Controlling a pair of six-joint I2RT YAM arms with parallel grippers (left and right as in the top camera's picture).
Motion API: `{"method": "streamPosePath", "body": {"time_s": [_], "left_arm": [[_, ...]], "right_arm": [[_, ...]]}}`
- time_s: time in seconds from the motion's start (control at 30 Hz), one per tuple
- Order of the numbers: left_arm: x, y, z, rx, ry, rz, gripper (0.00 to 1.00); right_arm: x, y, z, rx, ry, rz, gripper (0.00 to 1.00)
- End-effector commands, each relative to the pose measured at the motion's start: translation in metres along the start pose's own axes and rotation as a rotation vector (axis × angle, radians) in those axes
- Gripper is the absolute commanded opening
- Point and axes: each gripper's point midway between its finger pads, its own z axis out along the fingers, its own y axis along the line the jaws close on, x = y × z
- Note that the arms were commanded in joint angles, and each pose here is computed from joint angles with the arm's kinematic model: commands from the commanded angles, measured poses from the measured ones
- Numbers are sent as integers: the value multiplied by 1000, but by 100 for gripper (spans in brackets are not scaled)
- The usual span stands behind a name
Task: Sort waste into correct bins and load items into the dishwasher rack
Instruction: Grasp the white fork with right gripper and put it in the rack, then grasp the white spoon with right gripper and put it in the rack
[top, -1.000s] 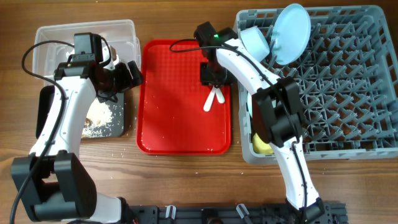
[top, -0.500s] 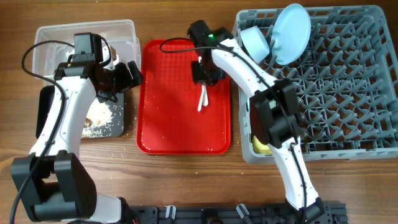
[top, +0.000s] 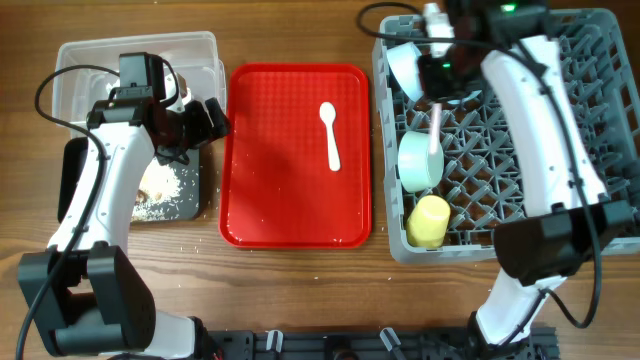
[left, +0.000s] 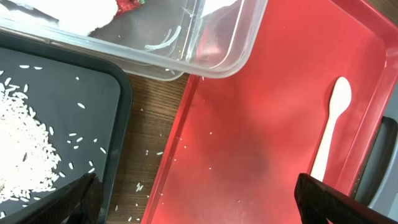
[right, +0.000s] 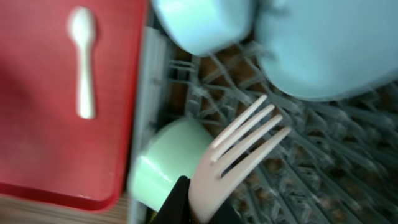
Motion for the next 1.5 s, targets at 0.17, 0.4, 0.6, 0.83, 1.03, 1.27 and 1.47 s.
{"method": "streamPosePath", "body": {"time_s": [0.17,0.4,0.6,0.83,1.03,1.27,1.47], "left_arm": [[-3,-2,-5,1,-18,15,100],[-3,-2,-5,1,-18,15,100],[-3,-2,-5,1,-18,15,100],[-3,-2,-5,1,-18,15,100],[-3,-2,-5,1,-18,15,100],[-3,-2,-5,1,-18,15,100],[-3,-2,-5,1,-18,15,100]], "right_arm": [[72,-68,56,213,291,-40,6],[69,-63,67,185,272,-31,41],[-21,25,-16,-192,-122,-25,48],[-70,148,8,-256,-255,-70,65],[-65,166,119,-237,-47,29,65],[-65,180,202,-250,25,93,51],[-67,180,227,-242,13,123,45]]}}
